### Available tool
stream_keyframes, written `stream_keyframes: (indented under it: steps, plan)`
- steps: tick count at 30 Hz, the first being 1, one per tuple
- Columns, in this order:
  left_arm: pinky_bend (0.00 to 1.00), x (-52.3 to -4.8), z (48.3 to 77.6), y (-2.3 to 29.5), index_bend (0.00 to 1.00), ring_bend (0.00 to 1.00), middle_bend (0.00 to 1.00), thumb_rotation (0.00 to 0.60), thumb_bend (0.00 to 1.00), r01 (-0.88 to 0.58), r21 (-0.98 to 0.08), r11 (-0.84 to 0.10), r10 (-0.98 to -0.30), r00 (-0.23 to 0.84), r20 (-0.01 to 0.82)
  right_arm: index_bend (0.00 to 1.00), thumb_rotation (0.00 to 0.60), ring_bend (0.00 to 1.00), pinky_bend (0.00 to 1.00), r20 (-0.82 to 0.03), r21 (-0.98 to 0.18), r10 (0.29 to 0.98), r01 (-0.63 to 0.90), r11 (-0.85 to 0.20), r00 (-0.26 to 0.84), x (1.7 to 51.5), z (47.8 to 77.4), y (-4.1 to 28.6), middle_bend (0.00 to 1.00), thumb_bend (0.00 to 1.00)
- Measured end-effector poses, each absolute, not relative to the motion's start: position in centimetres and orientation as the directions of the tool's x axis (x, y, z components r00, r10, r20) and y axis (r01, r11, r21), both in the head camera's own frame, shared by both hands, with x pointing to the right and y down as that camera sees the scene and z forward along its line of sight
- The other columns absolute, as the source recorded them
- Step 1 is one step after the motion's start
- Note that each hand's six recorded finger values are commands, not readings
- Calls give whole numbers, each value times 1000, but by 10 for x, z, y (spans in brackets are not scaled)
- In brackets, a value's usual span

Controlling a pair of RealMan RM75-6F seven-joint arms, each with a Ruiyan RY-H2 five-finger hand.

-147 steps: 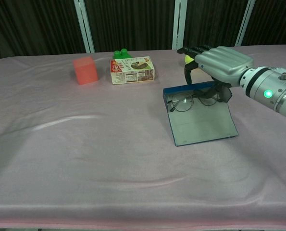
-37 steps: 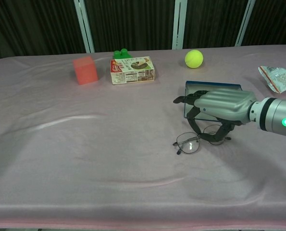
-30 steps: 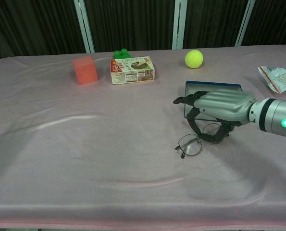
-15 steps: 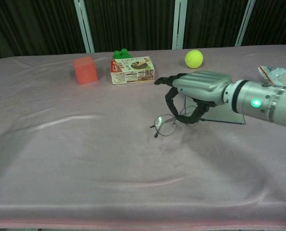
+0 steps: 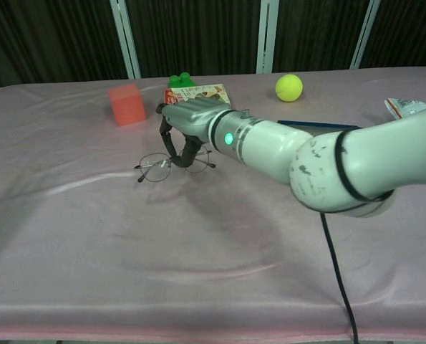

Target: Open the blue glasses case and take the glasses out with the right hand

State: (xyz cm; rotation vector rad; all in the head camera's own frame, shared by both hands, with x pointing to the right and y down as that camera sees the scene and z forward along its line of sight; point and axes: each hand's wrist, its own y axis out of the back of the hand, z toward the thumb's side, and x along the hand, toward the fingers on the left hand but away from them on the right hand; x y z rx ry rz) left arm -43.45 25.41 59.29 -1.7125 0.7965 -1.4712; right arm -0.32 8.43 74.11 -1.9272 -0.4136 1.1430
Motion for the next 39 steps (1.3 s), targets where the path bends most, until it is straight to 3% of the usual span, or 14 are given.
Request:
stream_keyframes:
  steps: [2,8,14,19,22,26,32,39]
  plan:
    - [0,-435,593,254,0,0,0,600,401,4,-840,-543,-829,153,537,483,600,0,0,-570,-789,630,-137,-599,527,-14,746,88,63,621]
    - [0,-436,590,253,0,0,0,600,400,-1,-845,-535,-835,151,529,417,600,0,0,-587,-781,620,-161,-604,520,-29,755,95,61,621]
    - [0,-436,588,254,0,0,0,600,400,-1,-847,-531,-837,155,524,240,600,0,0,-565,-792,629,-137,-595,534,-23,744,93,25,617]
    - [0,-434,586,256,0,0,0,600,400,-4,-850,-528,-838,164,520,133,600,0,0,-522,-814,637,-110,-570,567,1,718,93,0,495]
    - [0,-434,585,256,0,0,0,600,400,-4,-853,-522,-842,164,514,14,600,0,0,-498,-830,644,-105,-548,581,34,694,97,0,456]
    - [0,-434,584,257,0,0,0,600,406,-3,-857,-516,-846,157,509,0,600,0,0,-494,-849,676,-136,-510,547,119,656,113,0,454]
    - [0,-437,574,256,0,0,0,600,413,-15,-878,-478,-870,140,472,0,600,0,0,-536,-844,776,-179,-506,331,278,611,176,0,454]
    - [0,-436,570,258,0,0,0,600,413,-14,-882,-471,-874,149,463,0,600,0,0,-470,-882,873,-95,-461,133,380,573,232,0,452]
